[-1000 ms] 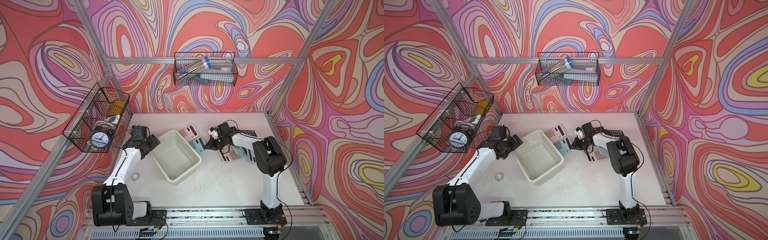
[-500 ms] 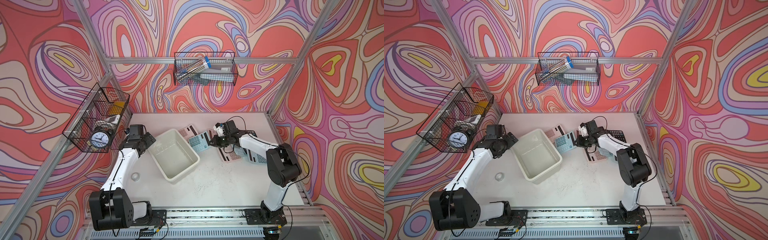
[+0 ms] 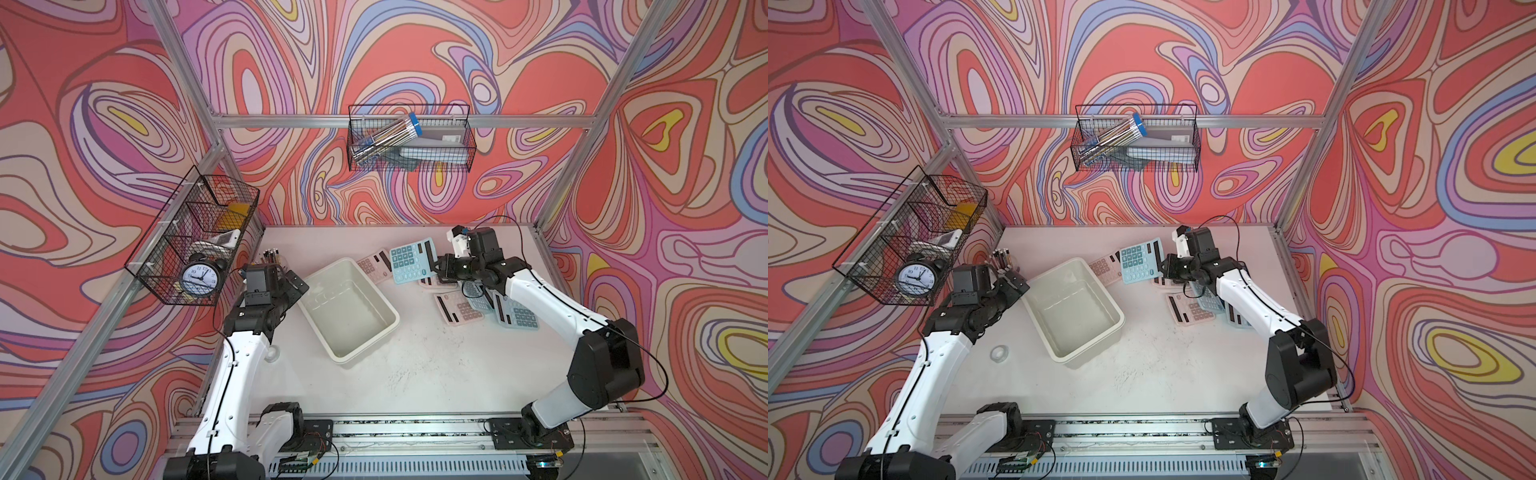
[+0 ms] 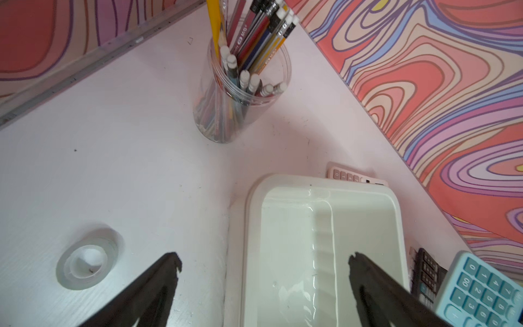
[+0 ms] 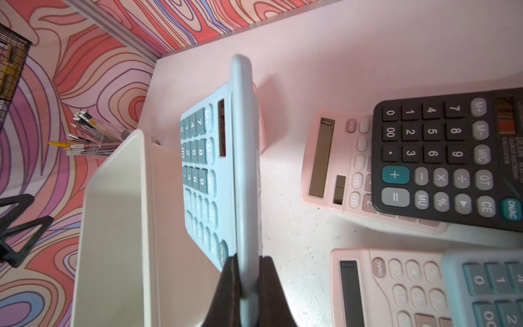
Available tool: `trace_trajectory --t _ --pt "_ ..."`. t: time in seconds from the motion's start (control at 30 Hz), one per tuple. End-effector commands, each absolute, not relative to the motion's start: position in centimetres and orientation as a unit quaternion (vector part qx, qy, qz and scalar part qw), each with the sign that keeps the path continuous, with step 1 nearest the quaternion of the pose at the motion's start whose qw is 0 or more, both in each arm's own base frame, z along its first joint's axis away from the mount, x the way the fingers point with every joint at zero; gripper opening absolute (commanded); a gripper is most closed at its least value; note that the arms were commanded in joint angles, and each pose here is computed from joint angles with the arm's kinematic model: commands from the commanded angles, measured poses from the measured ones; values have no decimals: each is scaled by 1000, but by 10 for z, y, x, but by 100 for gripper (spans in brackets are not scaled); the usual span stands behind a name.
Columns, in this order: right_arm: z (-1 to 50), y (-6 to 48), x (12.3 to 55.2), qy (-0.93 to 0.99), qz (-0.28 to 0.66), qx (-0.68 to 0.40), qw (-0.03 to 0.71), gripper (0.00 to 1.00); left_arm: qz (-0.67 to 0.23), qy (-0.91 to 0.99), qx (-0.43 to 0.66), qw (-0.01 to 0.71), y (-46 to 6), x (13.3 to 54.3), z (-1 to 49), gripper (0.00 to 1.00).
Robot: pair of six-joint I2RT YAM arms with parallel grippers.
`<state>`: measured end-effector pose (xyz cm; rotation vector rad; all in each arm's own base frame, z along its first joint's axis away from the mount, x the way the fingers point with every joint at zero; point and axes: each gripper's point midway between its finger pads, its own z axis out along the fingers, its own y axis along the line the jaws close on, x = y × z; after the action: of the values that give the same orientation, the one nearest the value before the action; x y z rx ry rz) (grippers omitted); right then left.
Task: Put the calculator in the storage box
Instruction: Place the calculator in the storage box.
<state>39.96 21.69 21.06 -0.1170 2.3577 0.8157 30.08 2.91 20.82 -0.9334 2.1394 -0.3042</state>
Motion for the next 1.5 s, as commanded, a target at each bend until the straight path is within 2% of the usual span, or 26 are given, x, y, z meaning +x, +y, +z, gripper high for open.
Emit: trace_trajectory --t 0.0,0.23,0.47,1.07,1.1,1.47 --pt "264 224 398 868 340 -54 357 0 -182 832 -337 401 9 299 211 99" --pt "300 292 374 856 370 -137 333 0 -217 820 -304 434 -3 288 202 99" --pt "293 355 354 861 367 -188 297 0 -214 810 -307 451 0 282 183 99" --pt "177 440 360 919 244 -227 211 0 -190 805 -351 439 13 278 166 99" --pt "172 443 360 920 240 -229 207 0 -186 812 -354 426 12 273 151 99" --pt "121 469 350 924 250 -242 160 0 -192 814 -345 426 9 276 149 99"
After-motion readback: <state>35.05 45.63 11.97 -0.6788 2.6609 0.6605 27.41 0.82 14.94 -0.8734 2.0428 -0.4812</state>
